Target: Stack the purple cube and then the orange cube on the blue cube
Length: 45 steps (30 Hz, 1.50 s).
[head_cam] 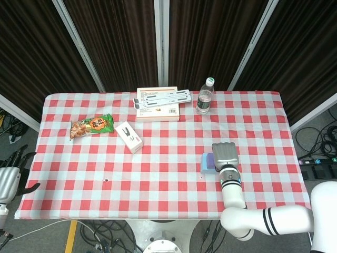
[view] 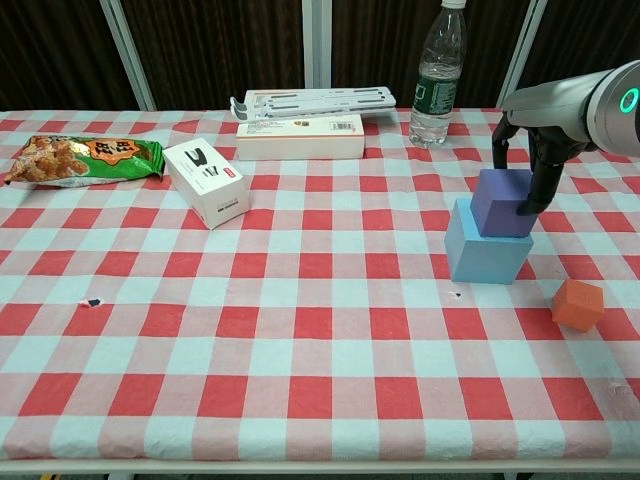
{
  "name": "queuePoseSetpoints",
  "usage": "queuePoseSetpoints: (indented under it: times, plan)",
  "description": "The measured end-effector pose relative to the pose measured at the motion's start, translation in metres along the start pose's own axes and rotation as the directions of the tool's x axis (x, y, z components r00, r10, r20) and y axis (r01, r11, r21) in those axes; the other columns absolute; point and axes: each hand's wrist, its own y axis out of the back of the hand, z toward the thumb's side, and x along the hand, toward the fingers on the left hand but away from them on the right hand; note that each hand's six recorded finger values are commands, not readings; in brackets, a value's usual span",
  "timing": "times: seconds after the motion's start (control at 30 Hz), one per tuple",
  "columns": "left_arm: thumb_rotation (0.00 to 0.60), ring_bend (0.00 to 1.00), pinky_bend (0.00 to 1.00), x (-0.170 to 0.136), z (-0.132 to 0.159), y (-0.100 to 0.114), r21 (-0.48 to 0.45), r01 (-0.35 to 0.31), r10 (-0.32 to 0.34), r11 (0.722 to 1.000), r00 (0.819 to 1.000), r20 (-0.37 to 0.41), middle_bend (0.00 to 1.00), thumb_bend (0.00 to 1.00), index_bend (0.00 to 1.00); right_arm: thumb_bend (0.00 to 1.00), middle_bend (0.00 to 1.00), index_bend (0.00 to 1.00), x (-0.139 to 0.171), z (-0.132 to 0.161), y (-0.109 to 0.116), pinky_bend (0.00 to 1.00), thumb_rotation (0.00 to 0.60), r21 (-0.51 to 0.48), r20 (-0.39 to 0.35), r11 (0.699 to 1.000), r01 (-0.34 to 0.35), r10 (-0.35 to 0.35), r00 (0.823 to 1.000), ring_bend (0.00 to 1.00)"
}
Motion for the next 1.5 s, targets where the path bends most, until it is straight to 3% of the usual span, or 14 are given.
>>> queuePoseSetpoints:
  times: [0.3, 0.57, 0.8, 1.07, 1.17, 1.33, 1.43, 1.5]
  plan:
    - [0.600, 0.13, 0.27, 0.000, 0.000, 0.000, 0.002, -0.001, 0.001, 1.000, 1.000, 0.002, 0.14, 0.05, 0.25, 0.15, 1.00, 0.53, -0.001, 0.001, -0.001, 1.00, 0.600, 0.002, -0.005, 1.000, -0.005, 0.005, 1.000, 1.00]
    - [0.600, 0.13, 0.27, 0.000, 0.000, 0.000, 0.002, 0.001, -0.001, 1.000, 1.000, 0.001, 0.14, 0.05, 0.25, 0.08, 1.00, 0.34, -0.001, -0.002, 0.001, 1.00, 0.600, 0.003, -0.004, 1.000, -0.010, 0.010, 1.000, 1.00]
    - [0.600, 0.13, 0.27, 0.001, 0.002, 0.001, 0.003, -0.004, 0.004, 1.000, 1.000, 0.006, 0.14, 0.05, 0.25, 0.07, 1.00, 0.23, 0.001, -0.006, 0.006, 1.00, 0.600, -0.011, -0.009, 1.000, -0.002, 0.002, 1.000, 1.00]
    - [0.600, 0.13, 0.27, 0.001, 0.002, 0.004, 0.004, -0.009, 0.009, 1.000, 1.000, 0.005, 0.14, 0.05, 0.25, 0.06, 1.00, 0.23, 0.011, -0.011, 0.022, 1.00, 0.600, -0.026, -0.026, 0.999, 0.030, -0.031, 0.999, 1.00]
    - [0.600, 0.13, 0.27, 0.001, 0.003, 0.005, 0.004, -0.014, 0.014, 1.000, 1.000, 0.005, 0.14, 0.05, 0.25, 0.06, 1.00, 0.23, 0.022, -0.020, 0.040, 1.00, 0.600, -0.031, -0.027, 0.997, 0.070, -0.071, 0.997, 1.00]
    - [0.600, 0.13, 0.27, 0.001, 0.004, 0.006, 0.003, -0.017, 0.017, 1.000, 1.000, 0.007, 0.14, 0.05, 0.25, 0.06, 1.00, 0.28, 0.045, -0.060, 0.069, 1.00, 0.600, -0.031, 0.024, 0.987, 0.159, -0.158, 0.987, 1.00]
    - [0.600, 0.13, 0.27, 0.001, 0.007, 0.005, 0.005, -0.014, 0.014, 1.000, 1.000, 0.014, 0.14, 0.05, 0.25, 0.06, 1.00, 0.33, 0.053, -0.092, 0.058, 1.00, 0.600, -0.044, 0.079, 0.989, 0.145, -0.141, 0.987, 1.00]
    - [0.600, 0.13, 0.27, 0.001, 0.009, 0.004, 0.009, -0.012, 0.012, 1.000, 1.000, 0.020, 0.14, 0.05, 0.25, 0.06, 1.00, 0.35, 0.054, -0.110, 0.034, 1.00, 0.600, -0.074, 0.098, 0.993, 0.095, -0.088, 0.991, 1.00]
